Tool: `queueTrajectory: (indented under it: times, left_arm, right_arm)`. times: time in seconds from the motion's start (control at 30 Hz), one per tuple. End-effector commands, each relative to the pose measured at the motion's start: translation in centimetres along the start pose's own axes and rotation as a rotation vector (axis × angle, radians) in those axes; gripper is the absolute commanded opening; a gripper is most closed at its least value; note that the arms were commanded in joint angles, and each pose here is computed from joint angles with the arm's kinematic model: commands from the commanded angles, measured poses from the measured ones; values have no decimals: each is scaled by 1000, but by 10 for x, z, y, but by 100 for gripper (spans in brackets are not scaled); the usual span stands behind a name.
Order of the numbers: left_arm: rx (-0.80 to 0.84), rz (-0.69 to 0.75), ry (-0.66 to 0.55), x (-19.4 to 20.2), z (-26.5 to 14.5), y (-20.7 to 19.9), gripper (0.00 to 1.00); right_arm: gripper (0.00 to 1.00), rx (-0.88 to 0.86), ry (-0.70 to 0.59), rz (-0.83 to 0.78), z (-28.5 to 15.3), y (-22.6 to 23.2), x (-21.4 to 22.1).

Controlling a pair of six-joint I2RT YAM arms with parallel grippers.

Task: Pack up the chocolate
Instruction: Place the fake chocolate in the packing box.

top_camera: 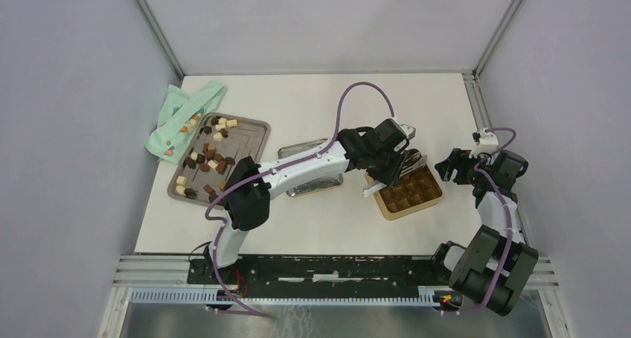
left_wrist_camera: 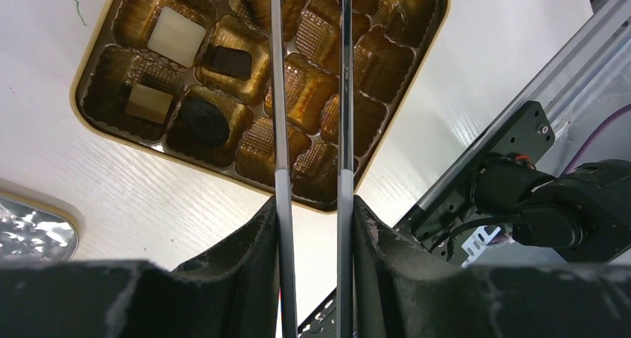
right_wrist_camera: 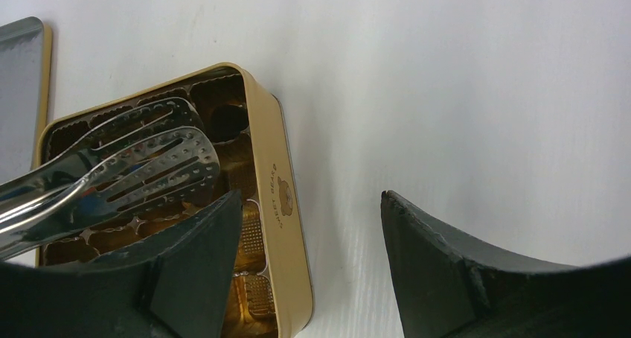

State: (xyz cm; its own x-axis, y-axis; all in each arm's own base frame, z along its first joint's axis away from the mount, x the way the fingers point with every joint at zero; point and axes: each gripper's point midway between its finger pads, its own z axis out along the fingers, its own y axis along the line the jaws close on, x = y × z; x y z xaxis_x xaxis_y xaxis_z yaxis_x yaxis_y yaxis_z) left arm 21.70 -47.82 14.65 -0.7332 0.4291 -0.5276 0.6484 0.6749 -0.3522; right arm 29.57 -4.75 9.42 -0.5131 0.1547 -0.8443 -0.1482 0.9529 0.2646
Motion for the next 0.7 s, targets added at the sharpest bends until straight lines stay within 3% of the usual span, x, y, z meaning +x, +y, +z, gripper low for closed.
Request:
queueTrajectory:
  times: [0.0,0.67]
  left_arm:
    - [35,59,-65,-22,-7,-15,9]
    - [-13,41,-54,-23,0,-8,36]
  right_arm:
    - [74,0,-29,-31,-1,0,-8]
    - [74,-19,-36,-28,-1,3,-8]
